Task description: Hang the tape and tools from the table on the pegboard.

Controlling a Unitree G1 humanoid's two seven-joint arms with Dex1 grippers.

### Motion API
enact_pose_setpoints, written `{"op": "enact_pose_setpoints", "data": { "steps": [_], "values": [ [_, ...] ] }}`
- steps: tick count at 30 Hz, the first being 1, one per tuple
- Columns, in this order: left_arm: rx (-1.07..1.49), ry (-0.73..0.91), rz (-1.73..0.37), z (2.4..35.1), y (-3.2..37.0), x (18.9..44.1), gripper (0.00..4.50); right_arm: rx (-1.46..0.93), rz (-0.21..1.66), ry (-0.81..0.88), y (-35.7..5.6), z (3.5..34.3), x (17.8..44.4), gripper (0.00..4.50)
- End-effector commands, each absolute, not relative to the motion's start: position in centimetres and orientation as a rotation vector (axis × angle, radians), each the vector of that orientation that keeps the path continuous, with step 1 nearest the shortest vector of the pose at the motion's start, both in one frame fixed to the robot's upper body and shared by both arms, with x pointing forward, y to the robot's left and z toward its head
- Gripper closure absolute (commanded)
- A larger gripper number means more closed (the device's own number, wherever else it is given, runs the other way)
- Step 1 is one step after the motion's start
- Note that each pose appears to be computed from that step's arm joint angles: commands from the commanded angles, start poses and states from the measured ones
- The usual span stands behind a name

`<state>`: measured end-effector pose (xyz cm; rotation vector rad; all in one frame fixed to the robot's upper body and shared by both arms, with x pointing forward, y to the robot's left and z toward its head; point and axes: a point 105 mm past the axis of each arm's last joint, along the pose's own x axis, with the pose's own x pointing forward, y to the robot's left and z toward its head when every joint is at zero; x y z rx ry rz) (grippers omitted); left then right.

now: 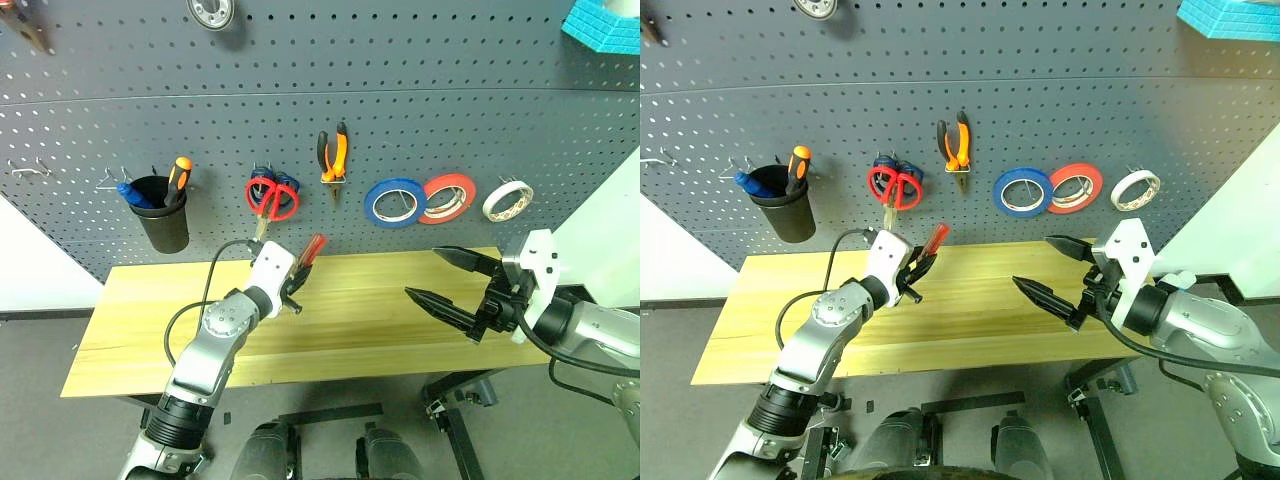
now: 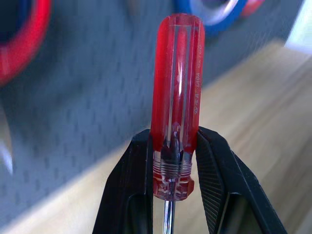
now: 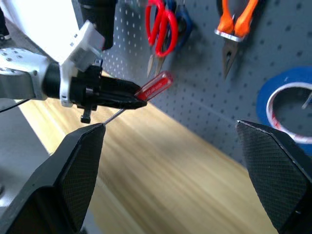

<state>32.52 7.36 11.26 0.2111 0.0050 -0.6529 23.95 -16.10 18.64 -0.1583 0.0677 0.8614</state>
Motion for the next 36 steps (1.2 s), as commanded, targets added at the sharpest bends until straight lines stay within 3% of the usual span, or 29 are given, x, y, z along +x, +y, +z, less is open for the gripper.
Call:
{"op": "enact_pose_setpoints", "data": {
  "steps": [1, 10, 18, 29, 36],
  "values": [
    [0.220, -0.178, -0.709, 15.2, 6.1, 31.8, 3.64, -0.175, 0.886, 0.016, -15.6, 19.5, 23.9, 0.00],
    [0.330, -0.495, -0.559, 22.3, 8.0, 32.8, 3.64, -0.138, 0.942, -0.106, -15.6, 22.4, 23.5, 0.00],
    [0.418, -0.597, -0.420, 25.8, 10.9, 34.1, 3.64, -0.129, 0.960, -0.242, -16.0, 25.8, 23.5, 0.00],
    [0.605, -0.682, -0.197, 29.0, 16.5, 36.1, 3.64, -0.138, 0.946, -0.219, -16.3, 25.1, 24.4, 0.00],
    [0.635, -0.750, -0.111, 30.8, 18.4, 36.0, 3.64, -0.152, 0.944, -0.204, -16.6, 24.8, 24.7, 0.00]
  ]
}}
